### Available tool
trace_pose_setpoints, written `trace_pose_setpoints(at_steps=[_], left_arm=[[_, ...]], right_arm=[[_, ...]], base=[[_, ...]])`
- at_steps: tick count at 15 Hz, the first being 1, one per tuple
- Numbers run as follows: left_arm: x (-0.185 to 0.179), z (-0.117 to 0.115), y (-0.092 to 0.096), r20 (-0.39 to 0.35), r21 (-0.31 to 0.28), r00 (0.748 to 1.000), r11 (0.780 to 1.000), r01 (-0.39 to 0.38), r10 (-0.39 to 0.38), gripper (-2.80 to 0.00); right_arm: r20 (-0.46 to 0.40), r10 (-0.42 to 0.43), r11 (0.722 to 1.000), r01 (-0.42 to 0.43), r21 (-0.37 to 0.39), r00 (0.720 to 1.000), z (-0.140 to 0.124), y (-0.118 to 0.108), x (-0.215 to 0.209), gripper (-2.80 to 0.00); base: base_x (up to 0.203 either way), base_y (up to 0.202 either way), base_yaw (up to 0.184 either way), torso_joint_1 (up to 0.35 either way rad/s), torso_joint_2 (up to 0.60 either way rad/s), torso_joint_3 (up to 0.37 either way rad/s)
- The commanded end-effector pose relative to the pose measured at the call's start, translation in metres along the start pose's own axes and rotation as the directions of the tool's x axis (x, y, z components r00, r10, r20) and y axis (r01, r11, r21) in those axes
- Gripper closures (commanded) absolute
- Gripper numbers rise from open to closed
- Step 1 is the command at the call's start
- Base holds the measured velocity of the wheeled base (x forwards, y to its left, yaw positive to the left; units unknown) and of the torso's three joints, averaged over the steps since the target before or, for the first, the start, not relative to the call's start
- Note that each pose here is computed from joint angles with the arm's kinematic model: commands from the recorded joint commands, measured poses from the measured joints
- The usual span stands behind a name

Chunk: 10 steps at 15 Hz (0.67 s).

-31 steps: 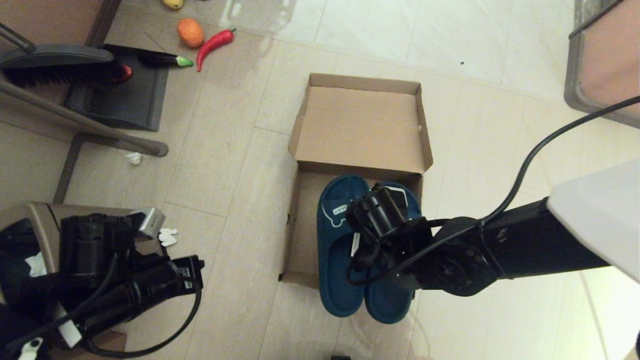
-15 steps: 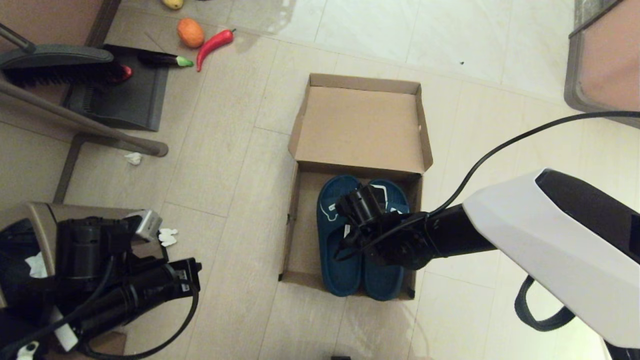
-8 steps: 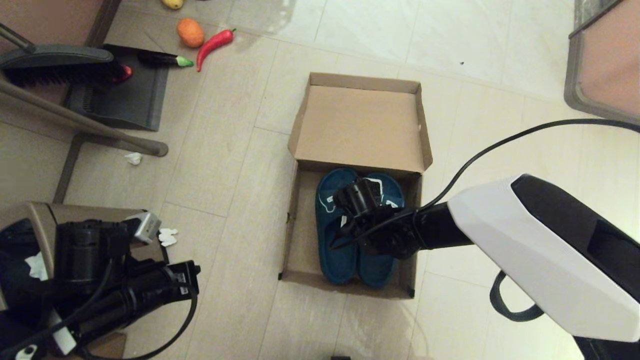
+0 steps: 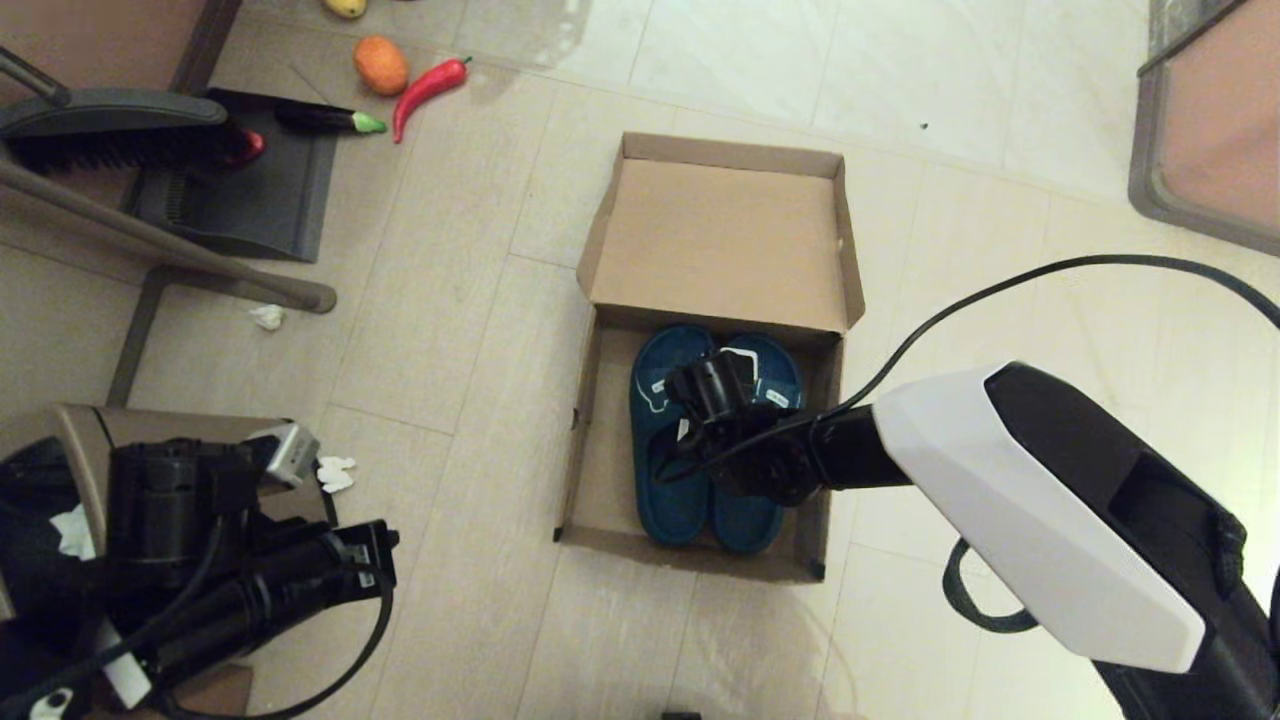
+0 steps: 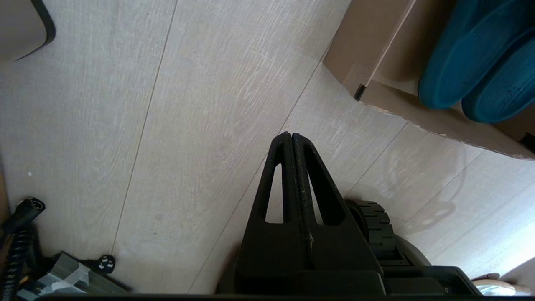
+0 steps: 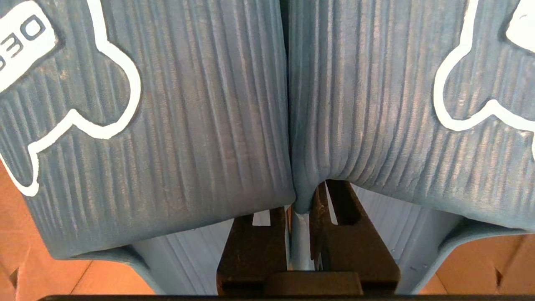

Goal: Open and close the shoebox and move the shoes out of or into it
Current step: Put the shoes into the shoe box

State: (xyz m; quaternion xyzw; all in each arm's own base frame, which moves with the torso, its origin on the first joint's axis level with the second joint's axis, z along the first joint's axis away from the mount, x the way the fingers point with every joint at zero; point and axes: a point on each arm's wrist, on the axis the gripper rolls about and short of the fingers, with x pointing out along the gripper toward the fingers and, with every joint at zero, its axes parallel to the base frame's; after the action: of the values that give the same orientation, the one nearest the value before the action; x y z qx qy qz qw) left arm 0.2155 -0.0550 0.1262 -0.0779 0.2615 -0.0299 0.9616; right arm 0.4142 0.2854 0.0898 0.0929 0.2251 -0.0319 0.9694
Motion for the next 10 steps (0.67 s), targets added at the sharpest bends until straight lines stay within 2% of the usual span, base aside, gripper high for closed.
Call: trace_pose_setpoints(at_steps=[1, 6, 7, 10], left_arm=[[-0.002, 0.000, 0.001, 0.006, -0.006, 1.000, 1.000, -0.003, 0.003, 0.00], [-0.004, -0.001, 0.002, 0.008, -0.005, 1.000, 1.000, -0.002, 0.002, 0.00], [-0.006, -0.001, 0.002, 0.012, -0.006, 1.000, 1.000, -0.002, 0.002, 0.00], [-0.011, -0.005, 0.004, 0.009, -0.005, 1.000, 1.000, -0.003, 0.003, 0.00]], right_arm=[[-0.004, -0.007, 1.000, 0.007, -0.002, 1.000, -0.005, 0.000, 0.004, 0.00], [-0.046, -0.030, 0.999, 0.028, -0.035, 0.999, -0.017, -0.007, 0.000, 0.00], [-0.055, -0.033, 0.999, 0.030, -0.042, 0.998, -0.020, -0.007, -0.001, -2.80], [-0.061, -0.033, 0.999, 0.031, -0.033, 0.998, -0.022, -0.008, -0.002, -2.80]], base=[[0.000, 0.000, 0.000, 0.000, 0.00, 0.000], [0.000, 0.000, 0.000, 0.000, 0.00, 0.000], [0.000, 0.000, 0.000, 0.000, 0.00, 0.000], [0.000, 0.000, 0.000, 0.000, 0.00, 0.000]])
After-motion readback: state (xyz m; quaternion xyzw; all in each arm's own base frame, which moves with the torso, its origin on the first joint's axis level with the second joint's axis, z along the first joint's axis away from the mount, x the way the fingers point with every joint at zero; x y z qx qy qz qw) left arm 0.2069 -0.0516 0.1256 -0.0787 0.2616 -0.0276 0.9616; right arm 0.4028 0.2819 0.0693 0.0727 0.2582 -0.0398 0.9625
